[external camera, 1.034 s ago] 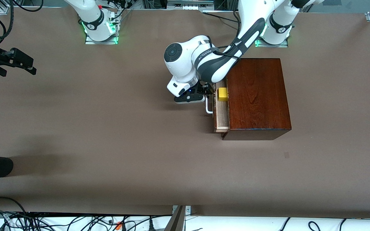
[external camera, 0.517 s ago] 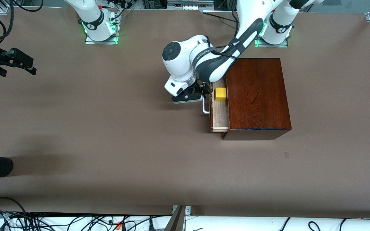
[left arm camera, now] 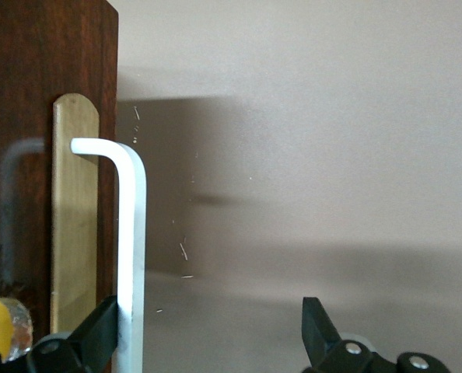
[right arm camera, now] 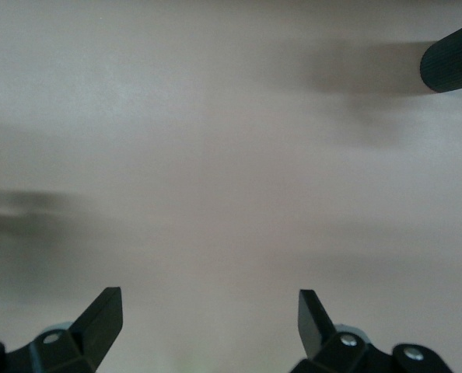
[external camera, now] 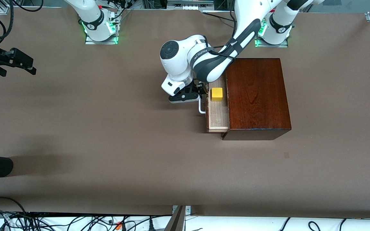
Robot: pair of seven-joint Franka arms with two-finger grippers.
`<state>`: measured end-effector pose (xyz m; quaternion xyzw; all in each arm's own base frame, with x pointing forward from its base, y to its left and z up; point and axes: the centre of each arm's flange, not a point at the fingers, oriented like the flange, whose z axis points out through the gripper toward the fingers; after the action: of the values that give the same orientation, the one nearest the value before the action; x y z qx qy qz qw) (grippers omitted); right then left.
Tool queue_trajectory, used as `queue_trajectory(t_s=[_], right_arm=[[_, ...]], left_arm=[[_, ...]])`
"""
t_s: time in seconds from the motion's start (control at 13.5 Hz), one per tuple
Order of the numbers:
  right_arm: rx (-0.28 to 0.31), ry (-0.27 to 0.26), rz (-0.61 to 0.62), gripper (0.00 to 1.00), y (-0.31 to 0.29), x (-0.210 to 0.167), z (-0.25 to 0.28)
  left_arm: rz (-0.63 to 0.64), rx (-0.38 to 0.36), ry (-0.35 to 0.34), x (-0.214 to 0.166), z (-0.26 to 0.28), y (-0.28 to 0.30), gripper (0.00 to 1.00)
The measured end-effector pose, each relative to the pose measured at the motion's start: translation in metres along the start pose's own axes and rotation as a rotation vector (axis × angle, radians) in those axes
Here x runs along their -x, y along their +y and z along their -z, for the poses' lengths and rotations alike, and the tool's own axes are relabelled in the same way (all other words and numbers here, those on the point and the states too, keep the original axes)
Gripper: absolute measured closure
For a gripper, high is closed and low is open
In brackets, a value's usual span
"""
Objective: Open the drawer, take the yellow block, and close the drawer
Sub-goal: 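Pull the drawer open by its handle with the left gripper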
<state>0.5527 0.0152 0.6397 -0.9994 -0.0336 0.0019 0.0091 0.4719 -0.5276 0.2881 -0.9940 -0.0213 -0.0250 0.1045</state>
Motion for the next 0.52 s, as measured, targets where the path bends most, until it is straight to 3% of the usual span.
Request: queue_trajectory(t_s=[0.52], right_arm=[[0.0,0.0,-0.001,0.0,0.001,0.0,0.0]], left_arm=[[0.006,0.054,0.005,0.002,0.005,0.011,0.0]])
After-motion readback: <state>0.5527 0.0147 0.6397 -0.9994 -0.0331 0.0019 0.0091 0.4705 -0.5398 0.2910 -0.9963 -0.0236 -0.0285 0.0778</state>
